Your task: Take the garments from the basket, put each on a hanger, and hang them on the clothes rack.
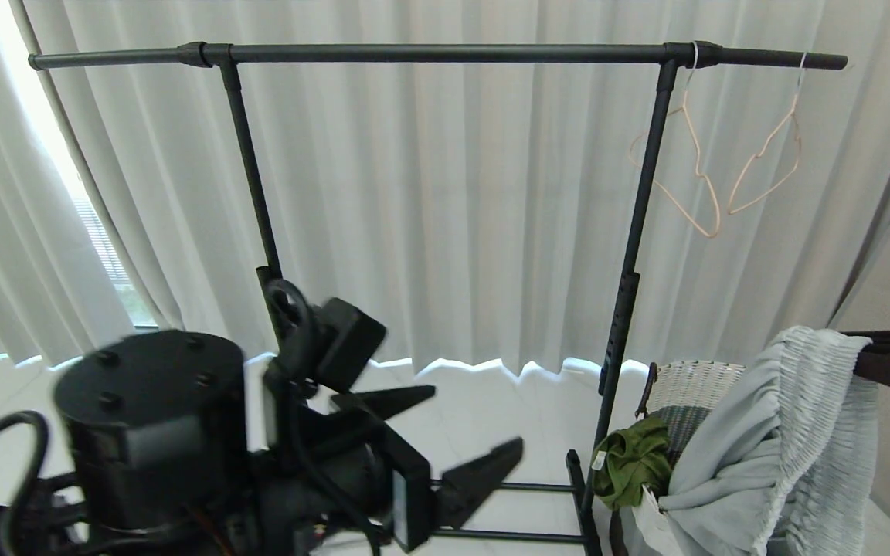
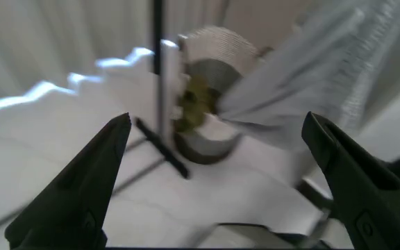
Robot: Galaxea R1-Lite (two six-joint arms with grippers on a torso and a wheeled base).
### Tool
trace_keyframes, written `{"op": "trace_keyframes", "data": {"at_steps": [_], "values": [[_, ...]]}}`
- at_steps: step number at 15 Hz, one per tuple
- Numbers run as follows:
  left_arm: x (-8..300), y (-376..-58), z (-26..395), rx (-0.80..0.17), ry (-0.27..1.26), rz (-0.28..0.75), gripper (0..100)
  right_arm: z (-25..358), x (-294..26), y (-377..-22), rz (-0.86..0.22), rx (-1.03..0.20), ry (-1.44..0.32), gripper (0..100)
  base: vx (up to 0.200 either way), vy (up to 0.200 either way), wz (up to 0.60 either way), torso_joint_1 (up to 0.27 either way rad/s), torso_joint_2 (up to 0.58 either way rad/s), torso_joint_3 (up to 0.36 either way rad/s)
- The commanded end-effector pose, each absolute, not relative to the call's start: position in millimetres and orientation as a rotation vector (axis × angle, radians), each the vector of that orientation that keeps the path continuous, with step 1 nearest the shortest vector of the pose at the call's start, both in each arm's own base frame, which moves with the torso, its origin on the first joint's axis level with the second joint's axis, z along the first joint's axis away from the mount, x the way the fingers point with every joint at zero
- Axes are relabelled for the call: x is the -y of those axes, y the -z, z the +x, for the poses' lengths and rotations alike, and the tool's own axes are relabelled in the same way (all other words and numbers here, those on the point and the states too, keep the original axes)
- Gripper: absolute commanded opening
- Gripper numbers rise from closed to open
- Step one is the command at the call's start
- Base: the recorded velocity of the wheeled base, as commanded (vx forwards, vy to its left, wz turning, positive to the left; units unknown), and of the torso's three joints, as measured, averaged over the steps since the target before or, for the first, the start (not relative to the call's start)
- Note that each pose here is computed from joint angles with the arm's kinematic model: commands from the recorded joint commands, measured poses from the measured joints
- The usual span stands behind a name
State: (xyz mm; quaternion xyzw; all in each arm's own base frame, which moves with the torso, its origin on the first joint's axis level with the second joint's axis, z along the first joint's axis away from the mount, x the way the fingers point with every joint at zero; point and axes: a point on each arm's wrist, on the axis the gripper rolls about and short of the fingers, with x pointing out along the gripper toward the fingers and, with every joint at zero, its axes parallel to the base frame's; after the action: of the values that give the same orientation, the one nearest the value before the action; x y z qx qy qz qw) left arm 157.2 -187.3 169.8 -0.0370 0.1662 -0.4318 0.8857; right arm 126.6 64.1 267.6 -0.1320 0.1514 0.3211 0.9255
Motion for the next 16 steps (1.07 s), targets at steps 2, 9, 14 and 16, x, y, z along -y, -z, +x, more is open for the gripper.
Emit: {"op": "trace_keyframes", "data": {"at_steps": [2,9,14,16], "values": [[281.3,-107.8,134.6,-0.529,0.969,-0.101,100,134.7,-85.0,-273.9,-0.228,-0.299,-0.743,0,0.0,0.0,0.0,0.0,0.0,0.0],[337.7,-69.9,145.8,-0.583,0.9,-0.139,100,130.1,-97.2,-274.1,-0.195,-0.301,-0.813,0,0.0,0.0,0.0,0.0,0.0,0.0],[339.9,-30.5,163.0,-0.667,0.823,-0.114,100,129.1,-96.5,-275.0,-0.194,-0.295,-0.812,0,0.0,0.0,0.0,0.0,0.0,0.0],[338.8,-23.6,163.2,-0.681,0.812,-0.1,100,129.1,-96.5,-275.0,-0.194,-0.295,-0.812,0,0.0,0.0,0.0,0.0,0.0,0.0]]}}
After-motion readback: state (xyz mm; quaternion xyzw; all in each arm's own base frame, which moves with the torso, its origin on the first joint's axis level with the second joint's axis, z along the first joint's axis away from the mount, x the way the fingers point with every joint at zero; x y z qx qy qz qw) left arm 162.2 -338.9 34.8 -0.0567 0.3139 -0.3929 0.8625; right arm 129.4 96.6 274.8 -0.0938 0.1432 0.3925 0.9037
